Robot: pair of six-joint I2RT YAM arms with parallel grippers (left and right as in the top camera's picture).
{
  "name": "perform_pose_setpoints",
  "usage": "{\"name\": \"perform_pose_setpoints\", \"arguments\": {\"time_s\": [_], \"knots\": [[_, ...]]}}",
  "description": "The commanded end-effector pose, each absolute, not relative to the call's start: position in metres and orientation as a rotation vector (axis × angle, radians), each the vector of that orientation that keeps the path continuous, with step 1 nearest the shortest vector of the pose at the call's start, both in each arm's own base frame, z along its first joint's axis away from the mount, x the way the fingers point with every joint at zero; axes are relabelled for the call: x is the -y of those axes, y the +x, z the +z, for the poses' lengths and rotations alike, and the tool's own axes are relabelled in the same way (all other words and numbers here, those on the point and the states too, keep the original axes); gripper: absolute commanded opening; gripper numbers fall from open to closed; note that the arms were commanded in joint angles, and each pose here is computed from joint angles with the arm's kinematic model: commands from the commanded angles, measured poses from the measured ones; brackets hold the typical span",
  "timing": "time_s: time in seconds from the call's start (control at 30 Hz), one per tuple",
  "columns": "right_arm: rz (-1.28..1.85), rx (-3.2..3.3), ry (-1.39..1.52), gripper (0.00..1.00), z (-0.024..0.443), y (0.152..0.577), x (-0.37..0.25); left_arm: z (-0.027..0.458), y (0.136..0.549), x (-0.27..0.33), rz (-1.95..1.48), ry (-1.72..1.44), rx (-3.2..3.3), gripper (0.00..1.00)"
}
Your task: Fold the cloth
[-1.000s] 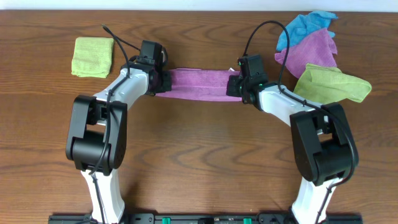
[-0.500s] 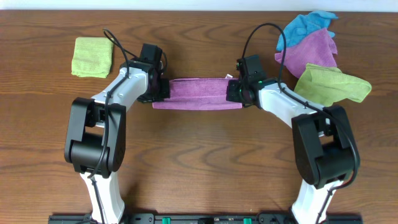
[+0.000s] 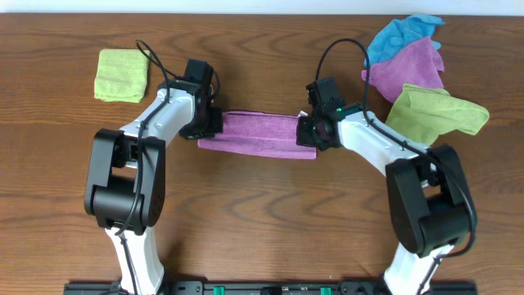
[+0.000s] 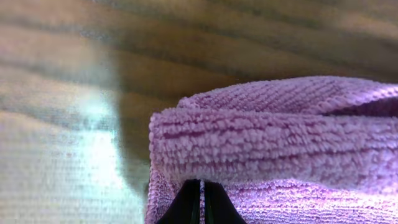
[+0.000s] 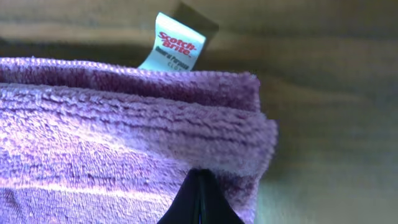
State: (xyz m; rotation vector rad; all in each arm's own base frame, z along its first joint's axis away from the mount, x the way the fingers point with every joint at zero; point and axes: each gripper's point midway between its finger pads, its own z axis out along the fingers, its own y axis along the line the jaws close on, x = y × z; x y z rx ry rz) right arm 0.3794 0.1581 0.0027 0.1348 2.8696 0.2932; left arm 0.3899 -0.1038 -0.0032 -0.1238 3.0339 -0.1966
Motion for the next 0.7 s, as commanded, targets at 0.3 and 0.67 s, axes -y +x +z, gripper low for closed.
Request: {"name": "perform_pose_setpoints", "arguments": {"time_s": [0.3,0.67], "knots": [[0.325,-2.802,0.125,0.01,0.055,0.37,-0.155,-0.028,0.341,0.101,-0.204,-0.17,-3.231,0.06],[0.369,-2.64,0.083,0.01,0.133,0.365,-0.139,0.04,0.361,0.093,-0.064,-0.115,-3.023,0.06]]}}
